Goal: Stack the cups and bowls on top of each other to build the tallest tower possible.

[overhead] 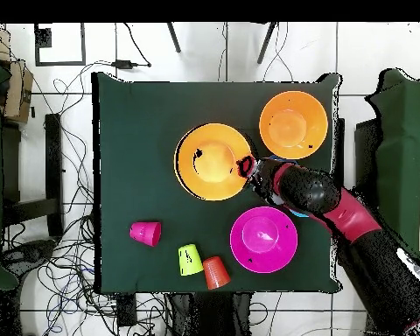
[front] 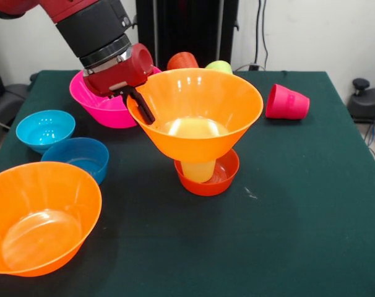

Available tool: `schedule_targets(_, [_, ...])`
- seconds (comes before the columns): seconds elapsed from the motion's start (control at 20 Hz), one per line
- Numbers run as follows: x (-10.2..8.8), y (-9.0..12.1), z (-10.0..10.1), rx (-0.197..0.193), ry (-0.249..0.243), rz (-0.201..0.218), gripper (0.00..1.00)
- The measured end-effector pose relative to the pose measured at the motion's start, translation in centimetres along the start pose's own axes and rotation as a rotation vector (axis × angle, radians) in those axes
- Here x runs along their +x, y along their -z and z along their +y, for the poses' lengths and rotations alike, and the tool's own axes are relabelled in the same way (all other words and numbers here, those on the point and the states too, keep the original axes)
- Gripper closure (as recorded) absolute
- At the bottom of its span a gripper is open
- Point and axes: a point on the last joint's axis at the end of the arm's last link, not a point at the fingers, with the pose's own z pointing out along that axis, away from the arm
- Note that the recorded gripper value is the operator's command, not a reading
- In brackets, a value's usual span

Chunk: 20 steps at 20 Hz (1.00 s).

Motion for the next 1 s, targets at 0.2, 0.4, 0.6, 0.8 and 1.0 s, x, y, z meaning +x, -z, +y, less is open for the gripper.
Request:
schedule_targets(0.2, [0.0,0.0,0.1,0.0,0.001,0.001,1.0])
schedule_targets(0.4, [0.0,0.1,0.1,0.002,0.003,0.0,1.0])
schedule_targets(0.6, [-0.3,0.8,0.2,0.012,0.011,-0.005,1.0])
schedule_targets(0.8, [-0.6,1.4,0.3,0.022,0.018,-0.015,1.0])
schedule_targets(1.0, [-0.8,2.1,0.5,0.031,0.026,-0.016,1.0])
